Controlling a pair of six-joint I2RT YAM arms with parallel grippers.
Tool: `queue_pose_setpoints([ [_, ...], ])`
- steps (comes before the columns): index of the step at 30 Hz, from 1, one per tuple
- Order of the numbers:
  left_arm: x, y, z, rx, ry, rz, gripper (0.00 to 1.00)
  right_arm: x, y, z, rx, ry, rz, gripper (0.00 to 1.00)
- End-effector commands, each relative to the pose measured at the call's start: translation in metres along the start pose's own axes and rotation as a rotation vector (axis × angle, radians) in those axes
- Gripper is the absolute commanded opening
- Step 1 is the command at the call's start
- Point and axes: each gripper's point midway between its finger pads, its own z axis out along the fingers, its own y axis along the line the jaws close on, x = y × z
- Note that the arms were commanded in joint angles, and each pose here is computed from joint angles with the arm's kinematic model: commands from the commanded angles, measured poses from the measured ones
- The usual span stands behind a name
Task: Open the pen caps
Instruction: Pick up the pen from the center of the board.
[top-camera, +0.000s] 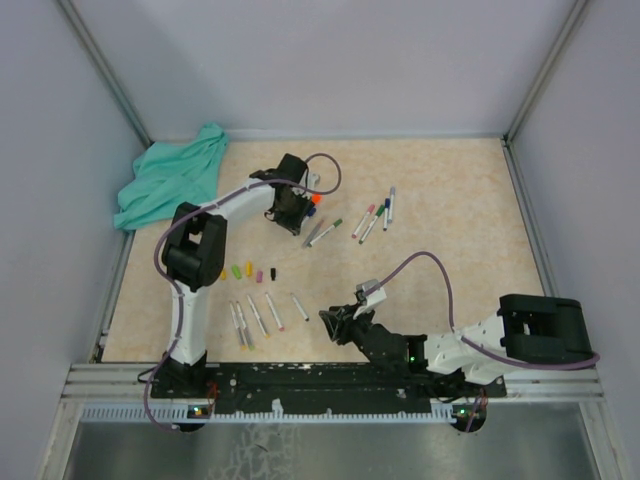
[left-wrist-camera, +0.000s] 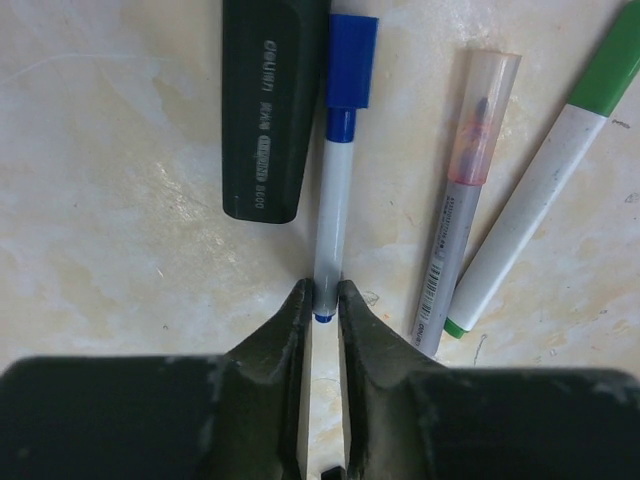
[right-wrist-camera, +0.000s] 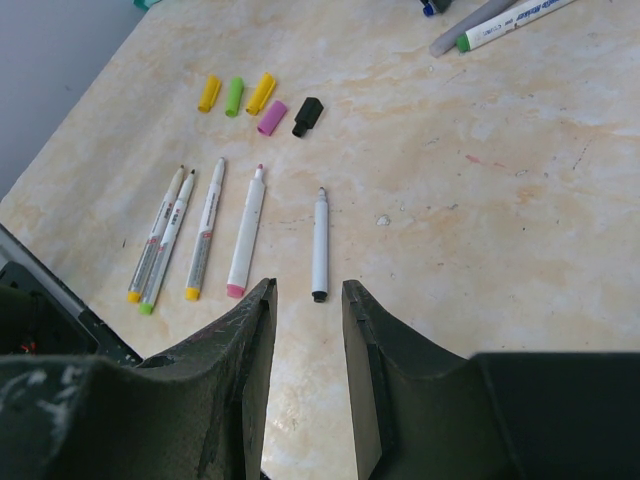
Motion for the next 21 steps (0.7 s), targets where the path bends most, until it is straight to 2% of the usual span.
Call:
queue_pose_setpoints([
  [1,0.004,-0.002,0.003,-0.004,0.033,0.017,0.16,-0.019,0.012,0.002,-0.008,-0.065,0.052,0.33],
  [7,-0.009,-0.005,-0.018,0.004,-0.021,0.014,0.00,-0.019,0.012,0.002,-0.008,-0.067,0.054,0.33],
  [16,-0.034,-0.022,-0.073,0.080,-0.164,0.012,0.00,-0.021,0.014,0.001,-0.022,-0.072,0.057,0.33],
  [21,-0.052,-0.041,-0.131,0.182,-0.353,0.050,0.00,-0.047,0.032,-0.006,-0.112,-0.170,0.065,0.33],
])
